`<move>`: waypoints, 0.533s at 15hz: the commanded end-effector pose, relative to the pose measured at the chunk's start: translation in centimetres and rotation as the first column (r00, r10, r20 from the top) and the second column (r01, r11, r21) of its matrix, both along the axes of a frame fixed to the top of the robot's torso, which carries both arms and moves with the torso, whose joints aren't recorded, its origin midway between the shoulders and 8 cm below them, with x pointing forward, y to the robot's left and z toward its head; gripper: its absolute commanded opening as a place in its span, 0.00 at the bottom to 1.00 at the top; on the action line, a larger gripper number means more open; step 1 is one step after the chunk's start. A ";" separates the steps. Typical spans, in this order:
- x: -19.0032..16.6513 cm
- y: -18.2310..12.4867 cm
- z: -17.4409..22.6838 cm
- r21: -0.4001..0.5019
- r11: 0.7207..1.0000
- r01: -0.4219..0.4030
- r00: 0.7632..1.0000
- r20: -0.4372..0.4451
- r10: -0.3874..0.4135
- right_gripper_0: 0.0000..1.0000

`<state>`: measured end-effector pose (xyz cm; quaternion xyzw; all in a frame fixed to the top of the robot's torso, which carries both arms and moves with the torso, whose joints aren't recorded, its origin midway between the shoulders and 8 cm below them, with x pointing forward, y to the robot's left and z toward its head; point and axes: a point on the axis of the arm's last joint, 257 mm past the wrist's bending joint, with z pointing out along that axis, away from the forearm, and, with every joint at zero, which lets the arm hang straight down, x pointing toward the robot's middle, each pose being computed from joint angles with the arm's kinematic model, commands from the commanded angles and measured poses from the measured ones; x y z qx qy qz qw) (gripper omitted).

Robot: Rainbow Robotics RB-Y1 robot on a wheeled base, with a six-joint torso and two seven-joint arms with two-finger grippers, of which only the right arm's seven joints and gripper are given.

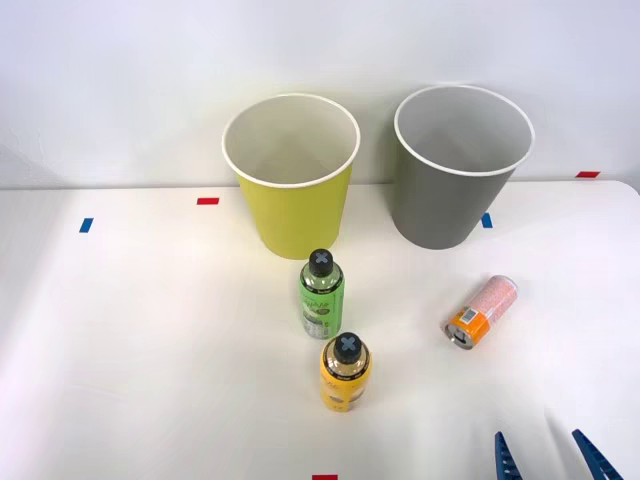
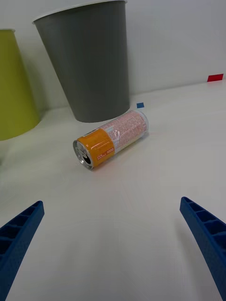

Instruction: Put cans in the gray bin, plastic bottles in the light green bin

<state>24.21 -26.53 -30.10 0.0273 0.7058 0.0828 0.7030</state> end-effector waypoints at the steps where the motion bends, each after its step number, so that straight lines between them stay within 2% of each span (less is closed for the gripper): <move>1: 0.0 0.0 0.0 0.000 1.000 0.000 1.000 0.000 0.000 1.00; 8: 0.0 0.0 0.0 0.000 1.000 0.000 1.000 0.000 0.000 1.00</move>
